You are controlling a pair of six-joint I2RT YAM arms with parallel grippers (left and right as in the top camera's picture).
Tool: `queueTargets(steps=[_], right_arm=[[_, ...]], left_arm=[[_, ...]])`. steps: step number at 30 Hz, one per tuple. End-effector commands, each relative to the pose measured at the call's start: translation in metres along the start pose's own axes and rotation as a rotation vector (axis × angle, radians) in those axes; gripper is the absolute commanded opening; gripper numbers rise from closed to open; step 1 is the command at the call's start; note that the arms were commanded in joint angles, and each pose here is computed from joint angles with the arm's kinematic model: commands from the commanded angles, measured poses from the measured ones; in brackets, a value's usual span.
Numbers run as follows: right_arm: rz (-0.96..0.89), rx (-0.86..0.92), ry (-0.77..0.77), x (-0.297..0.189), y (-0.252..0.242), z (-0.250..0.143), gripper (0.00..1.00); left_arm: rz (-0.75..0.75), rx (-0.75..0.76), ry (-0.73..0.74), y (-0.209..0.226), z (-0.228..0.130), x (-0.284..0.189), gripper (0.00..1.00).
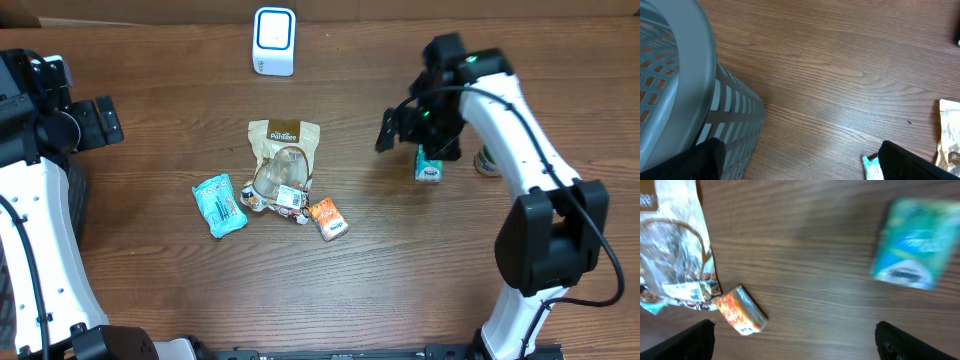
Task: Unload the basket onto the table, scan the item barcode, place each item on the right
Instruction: 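Move the right gripper to the orange tissue pack and grasp it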
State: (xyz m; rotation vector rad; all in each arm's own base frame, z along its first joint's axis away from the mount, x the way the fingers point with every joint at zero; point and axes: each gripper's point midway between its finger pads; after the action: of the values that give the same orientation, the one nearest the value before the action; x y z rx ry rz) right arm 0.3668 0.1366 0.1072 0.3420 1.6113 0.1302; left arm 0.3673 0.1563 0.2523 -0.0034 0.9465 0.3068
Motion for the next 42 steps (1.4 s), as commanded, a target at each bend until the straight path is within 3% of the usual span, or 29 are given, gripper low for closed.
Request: queueTargets(steps=[1,5,15,24,33,39,42], right_arm=[[0.038,-0.067,0.036,0.016,0.023,-0.018,0.97],[0.065,-0.153,0.051,0.035,0.052,-0.033,0.90],[0.047,-0.203,0.132,0.071,0.064,-0.062,0.48],[0.149,-0.166,0.270,0.106,0.054,-0.102,0.45],[0.215,-0.150,0.317,0.124,0.050,-0.119,0.35],[0.219,-0.151,0.308,0.125,0.051,-0.118,0.07],[0.220,-0.149,0.305,0.125,0.052,-0.117,0.04]], left_arm=[[0.002,0.024,0.005,0.001,-0.002,0.002,1.00],[0.002,0.024,0.006,0.001,-0.002,0.002,1.00],[0.003,0.024,0.006,0.001,-0.002,0.002,1.00],[0.003,0.024,0.005,0.001,-0.002,0.002,1.00],[0.003,0.022,0.006,0.002,-0.002,0.002,1.00],[0.002,0.025,0.005,0.001,-0.002,0.002,1.00],[0.004,0.022,0.006,0.002,-0.002,0.002,1.00]])
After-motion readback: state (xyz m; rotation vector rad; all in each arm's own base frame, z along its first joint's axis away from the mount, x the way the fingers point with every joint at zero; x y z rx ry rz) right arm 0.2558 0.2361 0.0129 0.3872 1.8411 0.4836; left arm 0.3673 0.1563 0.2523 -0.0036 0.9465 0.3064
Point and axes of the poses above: each gripper's point midway between its finger pads, its own x axis out along the fingers, its own y axis along the line the jaws close on, z = x × y, and after that the axes turned 5 degrees about x, right-handed
